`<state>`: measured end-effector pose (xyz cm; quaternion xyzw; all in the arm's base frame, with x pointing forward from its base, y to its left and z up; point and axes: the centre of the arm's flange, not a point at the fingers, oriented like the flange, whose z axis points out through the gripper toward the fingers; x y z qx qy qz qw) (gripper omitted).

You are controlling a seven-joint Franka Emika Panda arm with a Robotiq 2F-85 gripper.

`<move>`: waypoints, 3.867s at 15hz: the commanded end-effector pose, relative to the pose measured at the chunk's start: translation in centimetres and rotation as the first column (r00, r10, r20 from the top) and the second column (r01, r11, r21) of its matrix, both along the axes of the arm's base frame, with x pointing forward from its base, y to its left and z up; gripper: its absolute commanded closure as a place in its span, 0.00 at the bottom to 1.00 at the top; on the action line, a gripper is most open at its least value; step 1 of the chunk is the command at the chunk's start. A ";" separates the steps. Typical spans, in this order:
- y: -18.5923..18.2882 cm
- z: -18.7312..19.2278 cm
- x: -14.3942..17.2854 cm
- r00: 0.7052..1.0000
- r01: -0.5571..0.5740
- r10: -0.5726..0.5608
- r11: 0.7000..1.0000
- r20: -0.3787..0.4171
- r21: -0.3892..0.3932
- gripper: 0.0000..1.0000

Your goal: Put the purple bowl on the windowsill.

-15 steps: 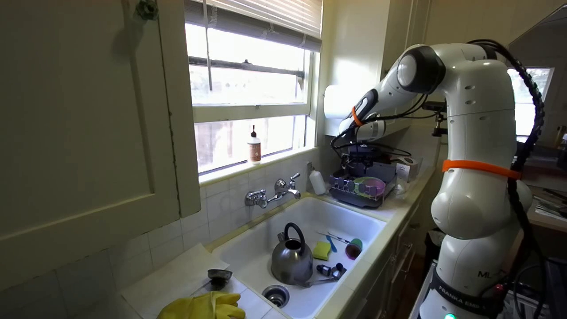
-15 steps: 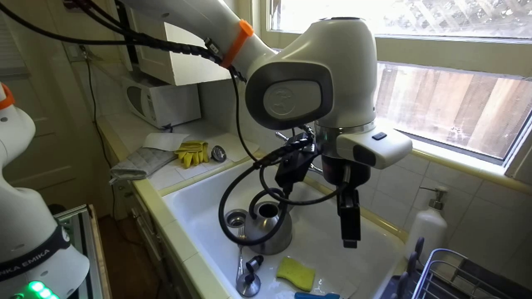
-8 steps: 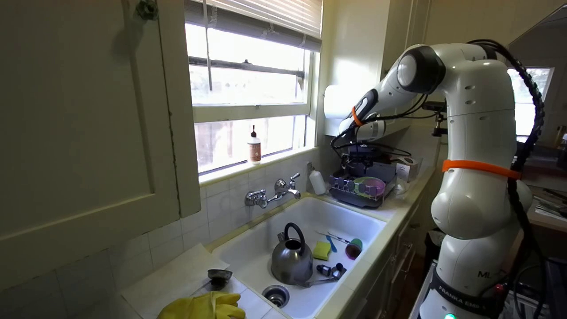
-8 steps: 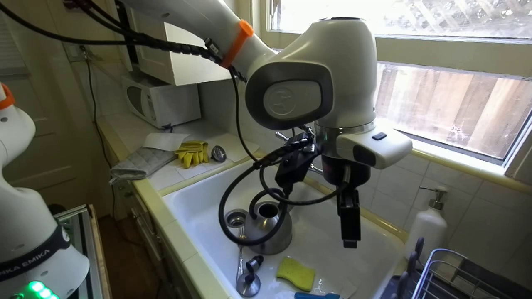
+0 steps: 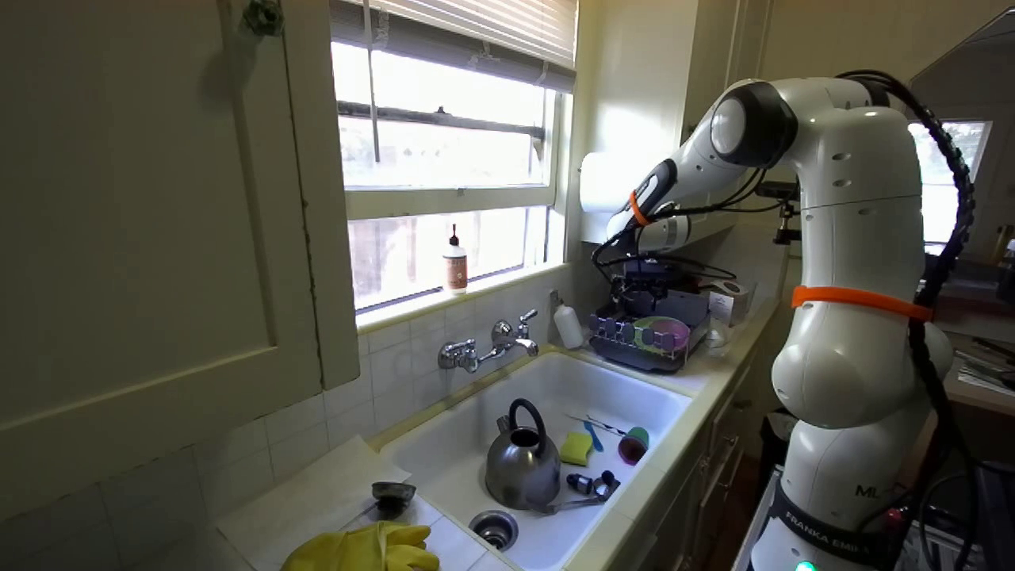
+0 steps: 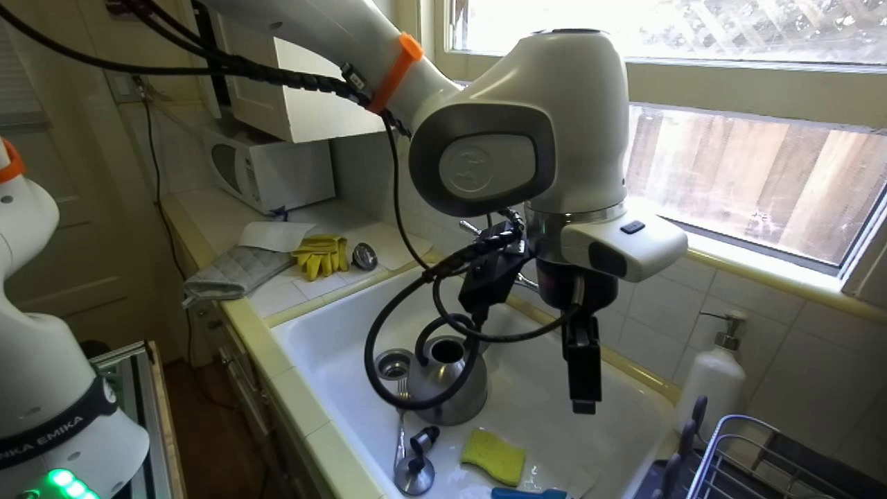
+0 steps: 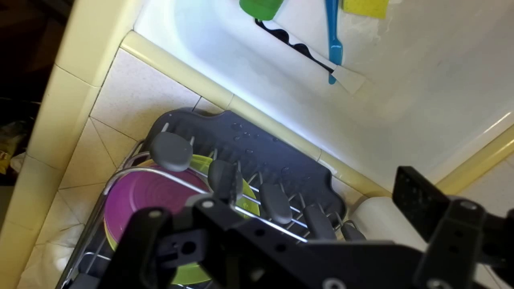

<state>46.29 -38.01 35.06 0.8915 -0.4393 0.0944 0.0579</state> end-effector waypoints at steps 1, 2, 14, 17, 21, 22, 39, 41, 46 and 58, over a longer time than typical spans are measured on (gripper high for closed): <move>0.0 0.0 0.0 1.000 0.000 0.000 1.000 0.000 0.000 0.00; -0.4 -0.1 0.5 1.000 0.031 -0.031 1.000 0.000 0.002 0.00; -11.8 -3.4 4.0 0.945 0.295 -0.281 0.953 0.168 -0.066 0.00; -13.5 -4.7 3.8 0.952 0.279 -0.254 0.950 0.171 -0.141 0.00; -14.8 -6.4 3.7 0.962 0.252 -0.224 0.947 0.154 -0.198 0.00; -15.0 -7.0 3.9 0.965 0.243 -0.216 0.949 0.147 -0.200 0.00; -16.0 -12.3 5.0 0.989 0.146 -0.145 0.954 0.021 -0.264 0.33; -16.1 -12.5 5.0 0.990 0.139 -0.141 0.954 0.012 -0.266 0.58; -16.4 -12.4 5.1 0.991 0.131 -0.136 0.954 0.003 -0.271 0.96; -16.9 -7.0 4.9 0.989 0.143 -0.132 0.955 0.060 -0.260 0.99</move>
